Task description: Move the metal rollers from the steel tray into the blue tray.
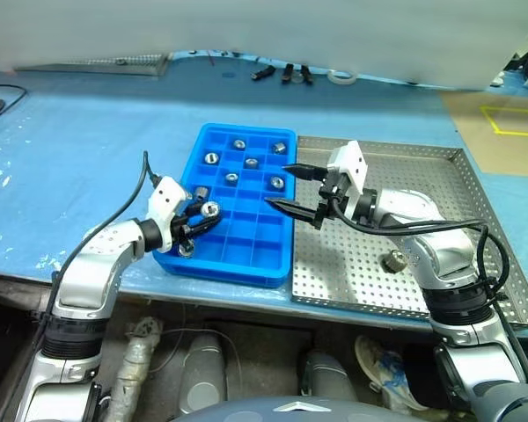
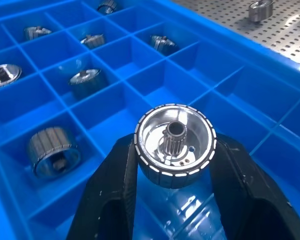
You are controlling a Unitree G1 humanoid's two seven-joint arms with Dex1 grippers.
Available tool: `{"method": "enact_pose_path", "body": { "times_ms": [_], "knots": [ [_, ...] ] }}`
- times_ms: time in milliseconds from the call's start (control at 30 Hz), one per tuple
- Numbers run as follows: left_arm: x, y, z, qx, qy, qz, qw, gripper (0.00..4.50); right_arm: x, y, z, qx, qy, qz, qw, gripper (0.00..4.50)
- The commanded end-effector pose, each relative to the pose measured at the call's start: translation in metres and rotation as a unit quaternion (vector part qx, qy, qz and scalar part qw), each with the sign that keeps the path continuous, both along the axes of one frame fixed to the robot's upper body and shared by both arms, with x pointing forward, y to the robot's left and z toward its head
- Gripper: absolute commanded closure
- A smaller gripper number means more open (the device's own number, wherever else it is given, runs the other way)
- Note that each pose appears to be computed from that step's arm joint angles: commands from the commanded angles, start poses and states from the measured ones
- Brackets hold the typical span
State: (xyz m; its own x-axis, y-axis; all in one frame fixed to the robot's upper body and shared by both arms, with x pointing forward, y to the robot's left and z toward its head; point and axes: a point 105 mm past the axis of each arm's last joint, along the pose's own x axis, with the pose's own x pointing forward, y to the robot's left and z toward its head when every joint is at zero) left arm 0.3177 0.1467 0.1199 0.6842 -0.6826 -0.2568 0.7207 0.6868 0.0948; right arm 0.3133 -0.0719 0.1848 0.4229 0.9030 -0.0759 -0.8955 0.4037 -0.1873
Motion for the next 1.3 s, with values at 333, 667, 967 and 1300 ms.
{"method": "enact_pose_path", "body": {
  "times_ms": [333, 667, 967, 1300],
  "knots": [
    [0.009, -0.003, 0.001, 0.009, -0.002, 0.005, 1.000, 1.52, -0.002, 0.000, 0.010, 0.009, -0.029, -0.005, 1.000, 0.41],
    [0.026, -0.039, 0.027, -0.014, -0.039, -0.071, 0.997, 0.84, -0.003, -0.017, 0.015, 0.013, -0.042, -0.053, 0.998, 0.41],
    [0.052, -0.114, 0.046, -0.013, -0.074, -0.186, 0.980, 0.84, -0.014, -0.067, 0.019, 0.008, -0.050, -0.167, 0.985, 0.41],
    [0.045, -0.179, 0.046, 0.002, -0.071, -0.335, 0.940, 0.84, -0.047, -0.104, -0.005, 0.011, -0.029, -0.307, 0.951, 0.41]
  ]
}}
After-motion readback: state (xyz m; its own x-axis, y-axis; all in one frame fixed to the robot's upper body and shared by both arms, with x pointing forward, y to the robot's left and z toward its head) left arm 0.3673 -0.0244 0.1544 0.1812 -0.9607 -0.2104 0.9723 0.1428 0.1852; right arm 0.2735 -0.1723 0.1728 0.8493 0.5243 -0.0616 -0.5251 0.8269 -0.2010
